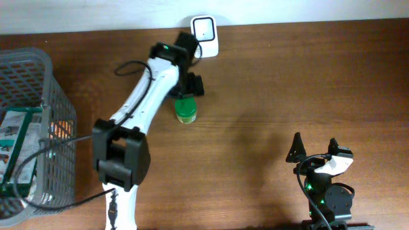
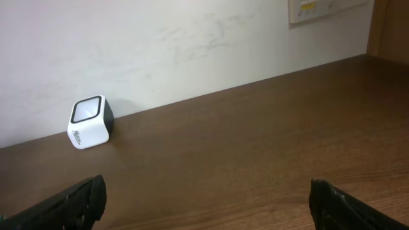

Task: Scan the item barcode
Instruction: 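Return the left gripper to the basket and grasp the green 3M package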

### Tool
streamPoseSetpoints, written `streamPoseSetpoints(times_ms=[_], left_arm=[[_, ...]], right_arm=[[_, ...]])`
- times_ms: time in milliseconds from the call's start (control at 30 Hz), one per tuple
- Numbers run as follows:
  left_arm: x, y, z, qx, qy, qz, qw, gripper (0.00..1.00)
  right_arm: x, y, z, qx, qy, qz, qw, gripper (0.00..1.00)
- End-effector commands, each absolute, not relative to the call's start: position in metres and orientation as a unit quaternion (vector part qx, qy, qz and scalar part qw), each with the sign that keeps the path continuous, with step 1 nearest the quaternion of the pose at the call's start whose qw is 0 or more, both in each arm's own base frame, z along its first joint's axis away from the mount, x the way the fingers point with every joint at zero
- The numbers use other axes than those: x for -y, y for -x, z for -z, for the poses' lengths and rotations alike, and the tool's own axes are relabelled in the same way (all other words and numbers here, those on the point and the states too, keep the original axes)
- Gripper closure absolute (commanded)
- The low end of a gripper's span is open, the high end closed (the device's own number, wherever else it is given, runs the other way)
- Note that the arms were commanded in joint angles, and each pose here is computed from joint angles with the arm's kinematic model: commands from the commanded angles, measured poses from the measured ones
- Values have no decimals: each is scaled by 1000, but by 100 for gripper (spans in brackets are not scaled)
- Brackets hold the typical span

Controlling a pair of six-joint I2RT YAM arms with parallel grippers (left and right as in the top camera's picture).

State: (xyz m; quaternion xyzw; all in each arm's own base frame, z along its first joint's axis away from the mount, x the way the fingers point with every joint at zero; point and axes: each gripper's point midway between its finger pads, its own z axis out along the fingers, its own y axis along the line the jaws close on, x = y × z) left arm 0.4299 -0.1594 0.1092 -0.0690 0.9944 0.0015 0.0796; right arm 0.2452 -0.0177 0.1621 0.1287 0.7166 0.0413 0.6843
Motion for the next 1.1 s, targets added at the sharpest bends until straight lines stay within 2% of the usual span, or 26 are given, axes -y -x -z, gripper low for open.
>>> streamPoseSetpoints(times_ms=[0,100,233,333,433,600,733,900,1067], left_arm=[[107,-445,-235,-970,112,-15,214,0],[63,-431,-298,-949,150,-46,273,0],[-16,-389,-367,-908,224,-114,336,1],[-74,-356,-392,-875,304,-132,353,1],[-129,-330,-397,-834,403,-142,349,1],[-198,-303,-374,-800,500,-133,303,1],[-236,-283,-335,-788,548,-145,241,0],[-264,-276,-271,-803,547,-158,175,0],[-274,-287,-202,-852,475,-170,139,1]], right_arm=[[17,-245,-159,-719,-126,-41,683,2],[17,-245,-159,-719,-126,-41,683,2],[17,-245,-159,-719,-126,-41,683,2],[17,-245,-159,-719,-126,-41,683,2],[17,-245,-159,-719,-126,-41,683,2],[17,-245,-159,-719,-126,-41,683,2],[17,-245,-159,-719,-126,-41,683,2],[17,-245,-159,-719,-126,-41,683,2],[17,-245,-159,-719,-126,-41,683,2]])
